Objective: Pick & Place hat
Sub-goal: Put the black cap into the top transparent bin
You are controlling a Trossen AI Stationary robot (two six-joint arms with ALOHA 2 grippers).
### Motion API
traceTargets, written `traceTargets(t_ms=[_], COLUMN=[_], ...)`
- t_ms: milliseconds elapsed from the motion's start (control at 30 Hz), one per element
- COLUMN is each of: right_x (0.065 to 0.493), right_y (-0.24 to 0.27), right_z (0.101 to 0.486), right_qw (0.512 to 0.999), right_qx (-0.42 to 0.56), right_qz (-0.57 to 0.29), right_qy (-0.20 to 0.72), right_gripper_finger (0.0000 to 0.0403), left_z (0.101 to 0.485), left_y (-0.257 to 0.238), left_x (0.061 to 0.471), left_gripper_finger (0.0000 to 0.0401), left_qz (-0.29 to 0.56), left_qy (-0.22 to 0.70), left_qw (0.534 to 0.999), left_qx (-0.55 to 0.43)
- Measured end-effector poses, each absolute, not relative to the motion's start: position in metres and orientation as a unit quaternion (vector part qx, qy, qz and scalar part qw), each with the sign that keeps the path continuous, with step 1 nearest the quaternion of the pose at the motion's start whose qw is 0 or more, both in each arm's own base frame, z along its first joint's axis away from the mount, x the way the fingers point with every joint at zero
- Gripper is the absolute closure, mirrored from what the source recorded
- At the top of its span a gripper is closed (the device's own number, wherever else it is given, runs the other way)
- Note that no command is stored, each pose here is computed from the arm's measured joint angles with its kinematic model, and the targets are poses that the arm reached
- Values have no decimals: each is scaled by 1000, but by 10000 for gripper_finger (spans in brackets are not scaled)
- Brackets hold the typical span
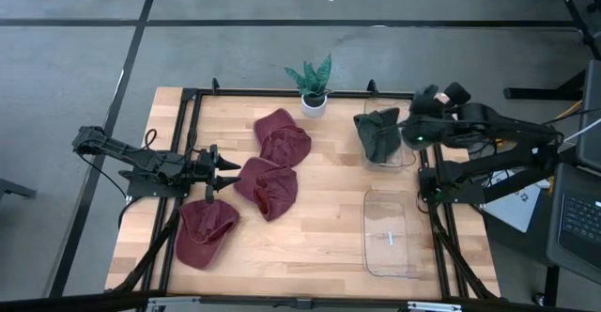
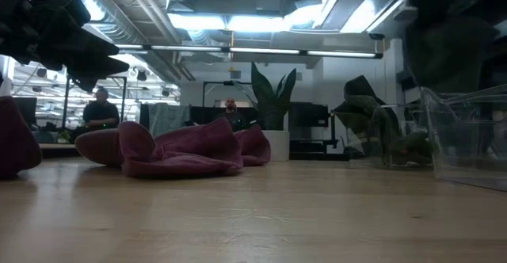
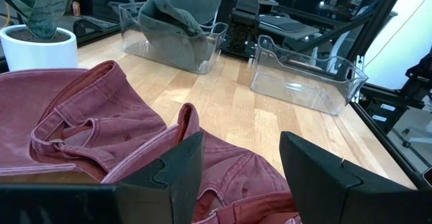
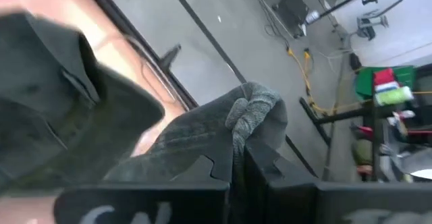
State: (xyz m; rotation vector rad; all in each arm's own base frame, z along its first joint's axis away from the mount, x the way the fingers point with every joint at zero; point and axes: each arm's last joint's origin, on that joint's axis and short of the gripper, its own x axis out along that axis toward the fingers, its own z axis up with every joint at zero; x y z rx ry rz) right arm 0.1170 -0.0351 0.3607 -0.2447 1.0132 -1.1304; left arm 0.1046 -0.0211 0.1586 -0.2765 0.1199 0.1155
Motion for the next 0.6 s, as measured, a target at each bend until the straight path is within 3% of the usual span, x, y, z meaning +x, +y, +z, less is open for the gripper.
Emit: traceTargets(t_ms=[167,600], right_x=[127,190], right_y=[-38,-41], right_z=[338,268], right_qw=[714,775], right_qx=[-116,-74], right_qz=[-510,-420], right_qy=[465,466], right_gripper_finger=[393,393], left_z=[159,159], left_y=[-21,-21], left_x=[105,105], left_gripper_finger=[210,210], left_qz=[58,57], left_qy=[60,60], left_qw=[987,987], left_qx=[-138,-138])
